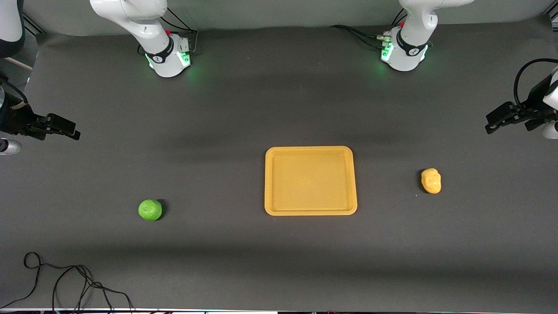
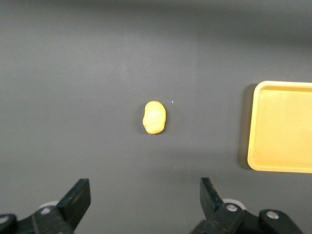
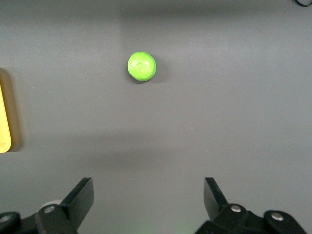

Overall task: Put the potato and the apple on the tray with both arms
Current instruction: 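Lower the left gripper over the yellow potato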

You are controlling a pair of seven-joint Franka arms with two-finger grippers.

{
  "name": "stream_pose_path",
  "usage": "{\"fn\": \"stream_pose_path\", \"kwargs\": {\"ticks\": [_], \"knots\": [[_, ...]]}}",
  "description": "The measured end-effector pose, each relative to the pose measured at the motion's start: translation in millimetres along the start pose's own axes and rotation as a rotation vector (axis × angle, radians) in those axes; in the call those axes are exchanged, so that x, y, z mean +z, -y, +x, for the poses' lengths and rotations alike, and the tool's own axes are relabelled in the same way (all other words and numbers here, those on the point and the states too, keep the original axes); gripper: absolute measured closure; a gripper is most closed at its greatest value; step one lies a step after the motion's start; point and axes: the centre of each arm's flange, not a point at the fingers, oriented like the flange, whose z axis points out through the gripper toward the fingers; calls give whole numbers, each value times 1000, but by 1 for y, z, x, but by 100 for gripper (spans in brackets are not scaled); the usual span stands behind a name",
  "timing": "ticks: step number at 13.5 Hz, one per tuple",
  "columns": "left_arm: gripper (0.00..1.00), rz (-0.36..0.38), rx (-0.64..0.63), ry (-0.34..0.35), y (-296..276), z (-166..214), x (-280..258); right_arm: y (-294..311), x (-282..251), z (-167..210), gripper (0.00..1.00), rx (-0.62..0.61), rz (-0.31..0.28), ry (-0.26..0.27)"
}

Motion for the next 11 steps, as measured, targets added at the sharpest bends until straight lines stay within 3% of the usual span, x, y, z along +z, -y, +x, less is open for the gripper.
{"fn": "stream_pose_path", "kwargs": {"ticks": [11], "knots": [[0,40,116,-2,4,0,0,-1,3,1,0,-2,-7,6]]}}
